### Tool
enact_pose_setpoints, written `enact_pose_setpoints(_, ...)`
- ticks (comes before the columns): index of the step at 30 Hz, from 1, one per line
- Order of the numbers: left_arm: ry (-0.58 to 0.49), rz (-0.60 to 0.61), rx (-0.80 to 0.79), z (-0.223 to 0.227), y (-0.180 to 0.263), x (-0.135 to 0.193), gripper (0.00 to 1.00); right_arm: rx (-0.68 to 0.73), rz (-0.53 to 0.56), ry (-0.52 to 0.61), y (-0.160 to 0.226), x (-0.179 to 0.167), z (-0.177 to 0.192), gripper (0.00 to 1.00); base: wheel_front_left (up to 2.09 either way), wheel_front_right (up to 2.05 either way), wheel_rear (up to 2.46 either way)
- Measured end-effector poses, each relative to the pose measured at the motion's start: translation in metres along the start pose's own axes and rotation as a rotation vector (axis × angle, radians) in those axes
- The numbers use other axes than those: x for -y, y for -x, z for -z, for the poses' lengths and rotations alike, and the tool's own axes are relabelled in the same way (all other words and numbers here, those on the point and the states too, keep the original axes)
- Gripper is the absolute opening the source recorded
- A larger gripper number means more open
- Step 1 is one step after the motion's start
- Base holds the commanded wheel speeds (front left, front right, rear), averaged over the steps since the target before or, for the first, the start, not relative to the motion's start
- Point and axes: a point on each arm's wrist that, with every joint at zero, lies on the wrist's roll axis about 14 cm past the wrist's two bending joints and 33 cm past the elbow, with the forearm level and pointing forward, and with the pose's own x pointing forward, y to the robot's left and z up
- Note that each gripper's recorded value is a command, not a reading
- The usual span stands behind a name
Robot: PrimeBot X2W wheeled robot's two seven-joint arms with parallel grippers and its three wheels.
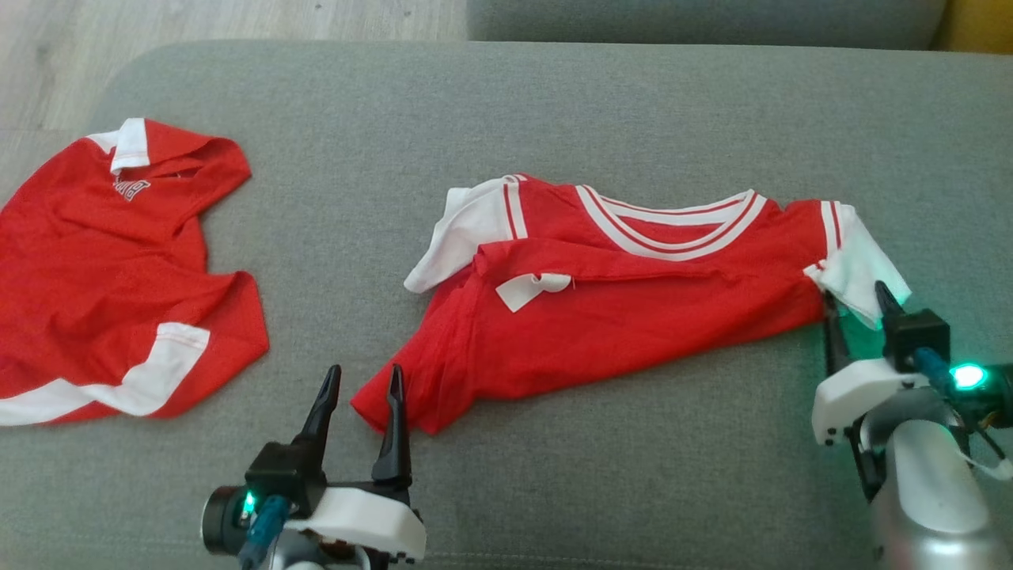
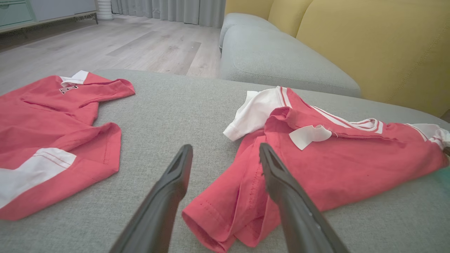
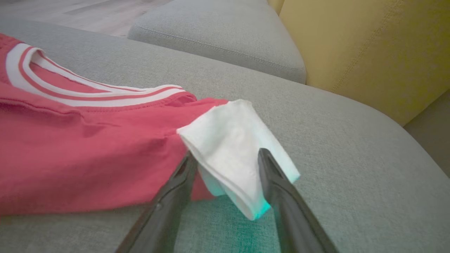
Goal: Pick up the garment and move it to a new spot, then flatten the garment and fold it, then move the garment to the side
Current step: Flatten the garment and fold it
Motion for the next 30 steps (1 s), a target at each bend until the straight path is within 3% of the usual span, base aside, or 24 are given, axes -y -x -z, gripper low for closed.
enact_pose_setpoints(1, 0.0, 0.002, -0.001, 0.0, 0.0, 0.001, 1.0, -0.003, 0.005, -0.006, -0.001, 0.002, 0.0, 0.07, 0.0, 0.0, 0.0)
enact_pose_setpoints(2, 0.0, 0.004, -0.002, 0.001, 0.0, 0.001, 1.0, -0.004, 0.014, -0.013, -0.001, 0.005, 0.001, 0.0, 0.0, 0.0, 0.0)
enact_pose_setpoints(10, 0.0, 0.027, 0.003, -0.001, -0.001, 0.008, 1.0, 0.023, 0.065, -0.129, 0.003, 0.018, -0.006, 0.0, 0.0, 0.0, 0.0)
enact_pose_setpoints(16, -0.002, 0.033, 0.02, -0.005, 0.0, 0.011, 1.0, 0.121, 0.044, -0.499, 0.006, 0.009, -0.039, 0.0, 0.0, 0.0, 0.0)
enact_pose_setpoints(20, -0.001, 0.052, 0.024, -0.007, 0.0, 0.017, 1.0, 0.178, 0.013, -0.63, 0.019, 0.012, -0.062, 0.0, 0.0, 0.0, 0.0)
enact_pose_setpoints(30, -0.001, 0.085, 0.005, -0.001, -0.005, 0.026, 1.0, -0.081, 0.134, -0.648, 0.074, 0.046, 0.016, 0.0, 0.0, 0.0, 0.0)
